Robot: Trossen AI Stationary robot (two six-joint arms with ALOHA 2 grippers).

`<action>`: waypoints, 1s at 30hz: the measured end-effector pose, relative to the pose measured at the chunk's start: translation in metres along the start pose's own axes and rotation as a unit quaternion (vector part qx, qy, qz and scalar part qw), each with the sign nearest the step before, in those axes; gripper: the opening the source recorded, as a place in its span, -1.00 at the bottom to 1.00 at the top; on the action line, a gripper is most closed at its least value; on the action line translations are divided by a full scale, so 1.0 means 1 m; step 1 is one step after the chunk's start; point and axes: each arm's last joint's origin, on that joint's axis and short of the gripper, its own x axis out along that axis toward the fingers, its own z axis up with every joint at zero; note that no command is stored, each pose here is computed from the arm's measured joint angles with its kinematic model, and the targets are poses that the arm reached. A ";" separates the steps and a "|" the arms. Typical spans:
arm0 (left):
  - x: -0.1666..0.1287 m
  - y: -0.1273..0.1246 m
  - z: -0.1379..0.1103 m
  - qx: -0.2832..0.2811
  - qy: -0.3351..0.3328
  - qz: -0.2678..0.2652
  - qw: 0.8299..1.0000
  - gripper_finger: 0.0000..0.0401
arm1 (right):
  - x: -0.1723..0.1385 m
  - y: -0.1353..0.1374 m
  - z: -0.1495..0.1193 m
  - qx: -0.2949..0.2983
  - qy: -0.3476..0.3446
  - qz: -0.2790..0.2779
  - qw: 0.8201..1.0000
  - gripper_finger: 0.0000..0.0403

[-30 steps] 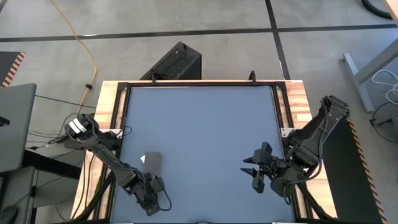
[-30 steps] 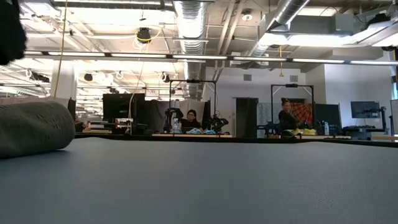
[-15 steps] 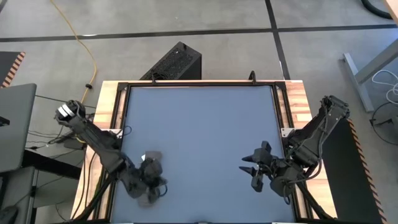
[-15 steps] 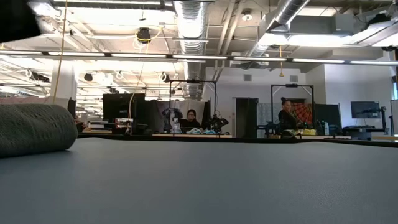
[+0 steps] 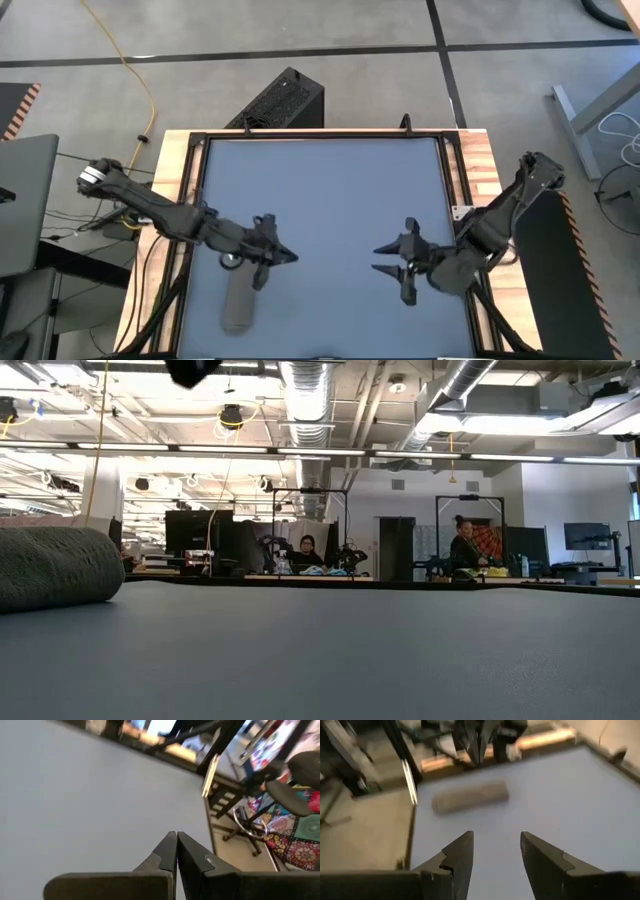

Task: Roll towel
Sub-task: Return to Home Position

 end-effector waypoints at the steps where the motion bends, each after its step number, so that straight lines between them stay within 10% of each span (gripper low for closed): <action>1: -0.007 0.000 0.005 0.010 -0.011 -0.004 1.000 -1.00 | -0.003 -0.003 0.006 0.000 -0.013 0.007 1.000 -0.07; 7: -0.053 0.009 0.025 0.052 -0.069 -0.016 0.996 -1.00 | -0.032 -0.029 0.031 -0.013 -0.066 0.033 0.997 -0.34; 14: -0.097 0.047 -0.002 0.033 -0.108 -0.008 0.994 -1.00 | -0.046 -0.076 -0.003 0.075 -0.117 0.057 0.989 -0.93; 30: -0.129 0.131 -0.095 -0.094 -0.272 -0.030 0.957 -1.00 | 0.038 -0.203 -0.104 0.159 -0.216 0.101 0.958 -0.92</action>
